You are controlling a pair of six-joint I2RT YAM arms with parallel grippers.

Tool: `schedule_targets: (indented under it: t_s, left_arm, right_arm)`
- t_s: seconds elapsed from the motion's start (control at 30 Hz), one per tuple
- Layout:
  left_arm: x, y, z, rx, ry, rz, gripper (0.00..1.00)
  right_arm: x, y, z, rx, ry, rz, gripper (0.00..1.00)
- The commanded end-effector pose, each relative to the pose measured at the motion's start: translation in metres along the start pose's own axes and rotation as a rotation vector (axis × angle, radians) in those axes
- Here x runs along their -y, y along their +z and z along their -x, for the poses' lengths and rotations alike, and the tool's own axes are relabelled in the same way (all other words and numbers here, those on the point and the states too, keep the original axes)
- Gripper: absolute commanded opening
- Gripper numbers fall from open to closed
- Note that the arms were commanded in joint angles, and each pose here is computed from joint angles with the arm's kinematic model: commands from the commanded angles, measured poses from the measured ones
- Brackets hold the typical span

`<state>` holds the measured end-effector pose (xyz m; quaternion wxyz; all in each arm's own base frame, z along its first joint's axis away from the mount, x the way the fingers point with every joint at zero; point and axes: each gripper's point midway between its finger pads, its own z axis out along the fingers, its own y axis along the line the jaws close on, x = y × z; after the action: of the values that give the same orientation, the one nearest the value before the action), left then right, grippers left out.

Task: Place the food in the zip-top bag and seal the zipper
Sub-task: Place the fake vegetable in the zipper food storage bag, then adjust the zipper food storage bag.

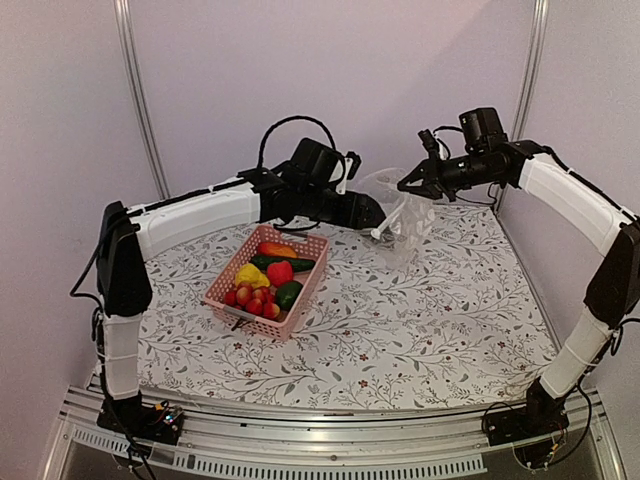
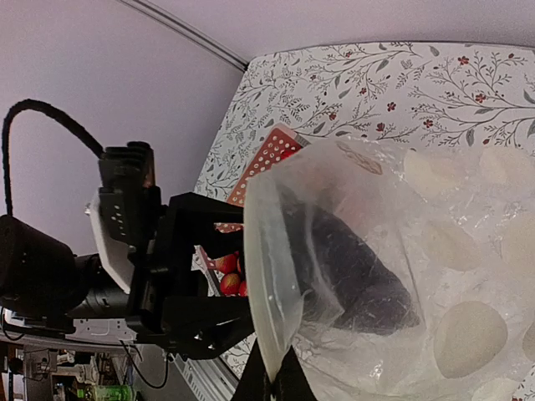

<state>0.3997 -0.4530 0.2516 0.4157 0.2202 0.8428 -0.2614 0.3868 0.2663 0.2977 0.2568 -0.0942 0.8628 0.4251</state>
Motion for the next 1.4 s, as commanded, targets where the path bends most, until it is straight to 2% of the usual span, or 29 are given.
schedule_targets:
  t_s: [0.0, 0.03, 0.07, 0.1, 0.23, 0.3, 0.4, 0.5, 0.6, 0.7, 0.8, 0.87, 1.07, 1.37]
  left_arm:
    - [0.016, -0.017, 0.004, 0.030, 0.048, -0.044, 0.78]
    - [0.021, -0.027, 0.014, 0.073, 0.078, -0.056, 0.83]
    - [0.024, -0.036, 0.024, 0.110, 0.099, -0.053, 0.95]
    - [0.026, -0.047, 0.035, 0.147, 0.112, -0.054, 0.99]
    - [0.030, -0.084, 0.066, 0.251, 0.102, -0.062, 1.00]
    - [0.029, -0.096, 0.066, 0.269, 0.070, -0.064, 1.00]
    - [0.010, -0.102, 0.053, 0.240, -0.024, 0.015, 0.95]
    - [-0.008, -0.084, 0.011, 0.121, -0.075, 0.064, 0.82]
    - [-0.013, -0.066, -0.029, 0.008, -0.124, 0.034, 0.71]
    - [-0.020, -0.054, -0.051, -0.059, -0.158, 0.044, 0.71]
    - [-0.034, -0.044, -0.065, -0.101, -0.193, 0.117, 0.81]
    - [-0.038, -0.033, -0.072, -0.125, -0.191, 0.132, 0.82]
    - [-0.038, -0.004, -0.074, -0.138, -0.221, 0.106, 0.68]
    - [-0.044, 0.022, -0.065, -0.092, -0.370, -0.022, 0.65]
  right_arm:
    - [-0.020, -0.005, 0.005, -0.002, 0.025, 0.066, 0.00]
    - [-0.017, -0.002, 0.003, -0.009, 0.030, 0.060, 0.00]
    - [-0.010, 0.003, 0.001, -0.020, 0.040, 0.052, 0.00]
    - [-0.007, 0.006, -0.001, -0.026, 0.046, 0.049, 0.00]
    - [0.007, 0.017, -0.006, -0.033, 0.064, 0.031, 0.00]
    - [0.012, 0.019, -0.009, -0.031, 0.066, 0.021, 0.00]
    - [0.018, 0.022, -0.016, -0.029, 0.077, 0.023, 0.00]
    - [0.017, 0.021, -0.019, -0.016, 0.080, 0.043, 0.00]
    - [0.005, 0.016, -0.016, 0.005, 0.050, 0.098, 0.00]
    - [-0.011, 0.007, -0.012, 0.035, 0.030, 0.152, 0.00]
    - [-0.019, 0.002, -0.010, 0.039, 0.034, 0.176, 0.00]
    - [-0.022, 0.002, -0.009, 0.038, 0.035, 0.191, 0.00]
    - [-0.036, -0.006, -0.004, 0.042, 0.043, 0.237, 0.00]
    - [-0.050, -0.018, -0.001, 0.052, 0.038, 0.267, 0.00]
